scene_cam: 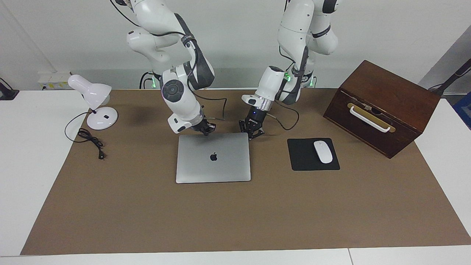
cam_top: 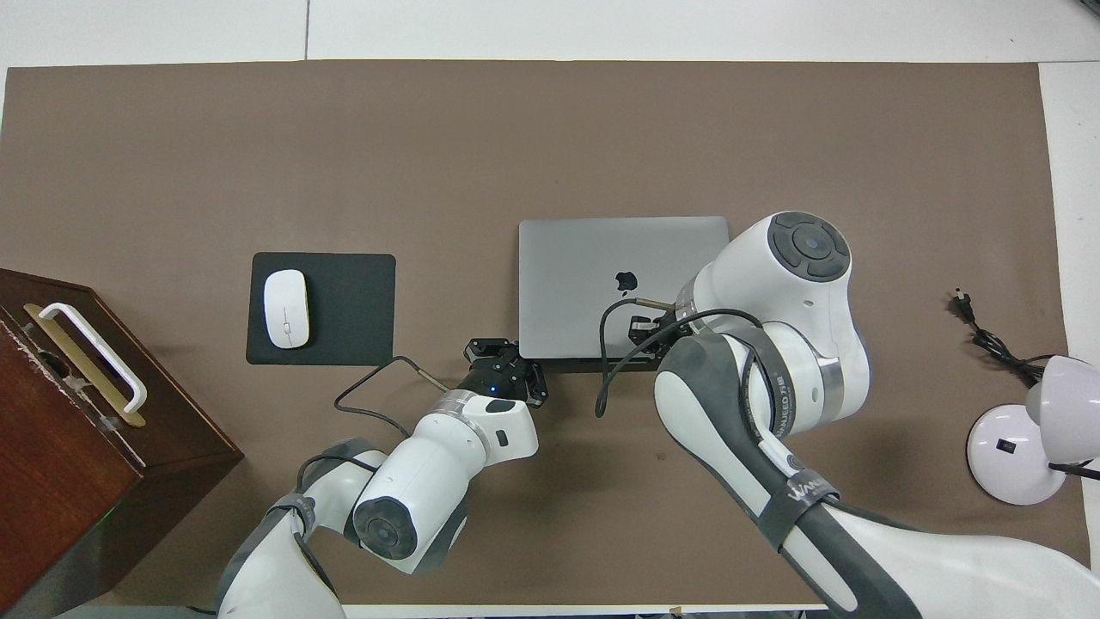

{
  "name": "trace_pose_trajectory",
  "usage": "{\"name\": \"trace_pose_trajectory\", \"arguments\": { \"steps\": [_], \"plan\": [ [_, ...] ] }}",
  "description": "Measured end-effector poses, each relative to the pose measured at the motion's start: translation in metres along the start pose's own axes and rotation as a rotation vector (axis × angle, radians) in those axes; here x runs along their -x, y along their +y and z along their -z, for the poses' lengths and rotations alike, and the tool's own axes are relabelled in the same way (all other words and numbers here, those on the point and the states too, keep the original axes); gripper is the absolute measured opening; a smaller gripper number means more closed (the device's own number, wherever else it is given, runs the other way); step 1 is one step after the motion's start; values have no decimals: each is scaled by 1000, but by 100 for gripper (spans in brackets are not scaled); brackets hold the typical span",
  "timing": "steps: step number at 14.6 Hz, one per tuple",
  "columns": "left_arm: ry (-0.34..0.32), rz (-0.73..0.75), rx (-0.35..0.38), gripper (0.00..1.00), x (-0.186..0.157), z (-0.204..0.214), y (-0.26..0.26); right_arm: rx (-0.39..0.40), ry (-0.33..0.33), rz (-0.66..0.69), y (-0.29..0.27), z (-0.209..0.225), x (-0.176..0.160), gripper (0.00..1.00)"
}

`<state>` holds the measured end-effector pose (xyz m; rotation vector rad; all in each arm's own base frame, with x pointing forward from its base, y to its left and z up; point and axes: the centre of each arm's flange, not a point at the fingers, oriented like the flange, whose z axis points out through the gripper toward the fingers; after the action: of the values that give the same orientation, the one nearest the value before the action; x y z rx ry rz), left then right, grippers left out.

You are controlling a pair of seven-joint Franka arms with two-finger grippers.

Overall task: Close laptop with both arms
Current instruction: 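Press the lid flat onto the base with the right gripper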

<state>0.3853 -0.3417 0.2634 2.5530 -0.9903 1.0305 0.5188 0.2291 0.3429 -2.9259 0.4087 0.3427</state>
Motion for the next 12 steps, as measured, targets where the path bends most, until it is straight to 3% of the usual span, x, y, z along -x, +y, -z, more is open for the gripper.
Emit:
{"name": "trace_pose_trajectory", "arguments": {
  "steps": [7, 10, 12],
  "plan": [
    [0, 0, 0, 1, 0, 0, 0, -22, 25, -22, -7, 22, -2, 1],
    [0, 0, 0, 1, 0, 0, 0, -61, 75, -46, -11, 54, -10, 1],
    [0, 0, 0, 1, 0, 0, 0, -96, 159, -62, -3, 84, -29, 1]
  ]
}}
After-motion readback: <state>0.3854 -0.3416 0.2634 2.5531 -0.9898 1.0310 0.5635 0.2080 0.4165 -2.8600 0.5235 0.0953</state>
